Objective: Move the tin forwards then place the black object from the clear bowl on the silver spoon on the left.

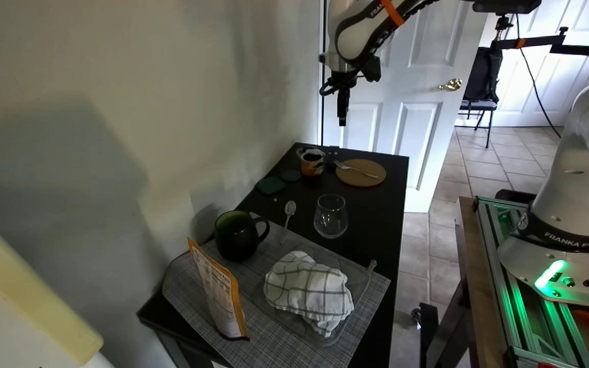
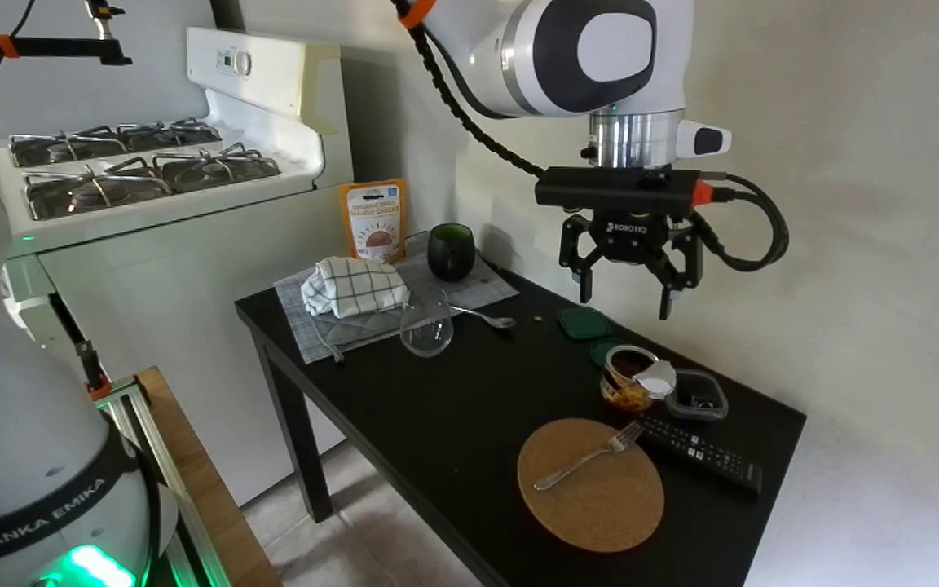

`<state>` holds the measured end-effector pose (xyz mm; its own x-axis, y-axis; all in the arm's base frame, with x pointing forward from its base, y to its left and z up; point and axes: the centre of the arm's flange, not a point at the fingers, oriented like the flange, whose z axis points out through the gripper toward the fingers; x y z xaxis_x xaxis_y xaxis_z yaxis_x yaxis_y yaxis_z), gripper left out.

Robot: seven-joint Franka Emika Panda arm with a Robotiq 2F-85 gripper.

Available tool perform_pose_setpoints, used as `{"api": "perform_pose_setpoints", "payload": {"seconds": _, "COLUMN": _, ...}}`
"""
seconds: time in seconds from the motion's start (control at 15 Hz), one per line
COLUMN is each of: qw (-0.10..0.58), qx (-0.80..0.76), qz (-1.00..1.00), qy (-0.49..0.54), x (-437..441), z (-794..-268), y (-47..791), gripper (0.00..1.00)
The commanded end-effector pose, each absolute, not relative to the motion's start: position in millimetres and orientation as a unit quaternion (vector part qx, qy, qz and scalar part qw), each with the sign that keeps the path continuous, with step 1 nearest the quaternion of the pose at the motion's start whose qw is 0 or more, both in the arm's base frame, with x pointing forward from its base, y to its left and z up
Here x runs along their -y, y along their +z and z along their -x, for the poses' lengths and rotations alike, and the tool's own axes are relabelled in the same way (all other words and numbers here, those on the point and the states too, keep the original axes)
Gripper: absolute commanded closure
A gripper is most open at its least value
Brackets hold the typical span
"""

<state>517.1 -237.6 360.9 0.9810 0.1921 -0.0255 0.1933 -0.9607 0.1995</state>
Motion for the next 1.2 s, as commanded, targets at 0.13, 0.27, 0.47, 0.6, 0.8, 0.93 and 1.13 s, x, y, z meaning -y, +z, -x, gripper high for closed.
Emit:
{"api": "perform_pose_setpoints", "payload": {"seconds": 0.13, "qw": 0.107, "qx": -0.092, "qz": -0.990, "qy": 0.022, "x": 231.9, "z": -538.8, "y": 341.3, "gripper": 0.00}}
{"api": "perform_pose_setpoints", "payload": {"seconds": 0.27, "qw": 0.115, "qx": -0.104, "qz": -0.987, "qy": 0.042, "x": 219.7, "z": -558.2, "y": 318.8, "gripper": 0.00}}
{"api": "perform_pose_setpoints", "payload": {"seconds": 0.47, "qw": 0.121, "qx": -0.124, "qz": -0.982, "qy": 0.068, "x": 202.1, "z": -580.7, "y": 281.6, "gripper": 0.00}}
{"api": "perform_pose_setpoints", "payload": {"seconds": 0.6, "qw": 0.120, "qx": -0.133, "qz": -0.981, "qy": 0.078, "x": 193.3, "z": -591.8, "y": 258.1, "gripper": 0.00}}
{"api": "perform_pose_setpoints", "payload": {"seconds": 0.8, "qw": 0.112, "qx": -0.138, "qz": -0.980, "qy": 0.086, "x": 189.6, "z": -605.5, "y": 228.7, "gripper": 0.04}}
{"api": "perform_pose_setpoints", "payload": {"seconds": 0.93, "qw": 0.105, "qx": -0.138, "qz": -0.982, "qy": 0.079, "x": 186.9, "z": -612.3, "y": 212.3, "gripper": 0.11}}
{"api": "perform_pose_setpoints", "payload": {"seconds": 1.13, "qw": 0.100, "qx": -0.142, "qz": -0.982, "qy": 0.072, "x": 186.0, "z": -618.1, "y": 197.3, "gripper": 0.35}}
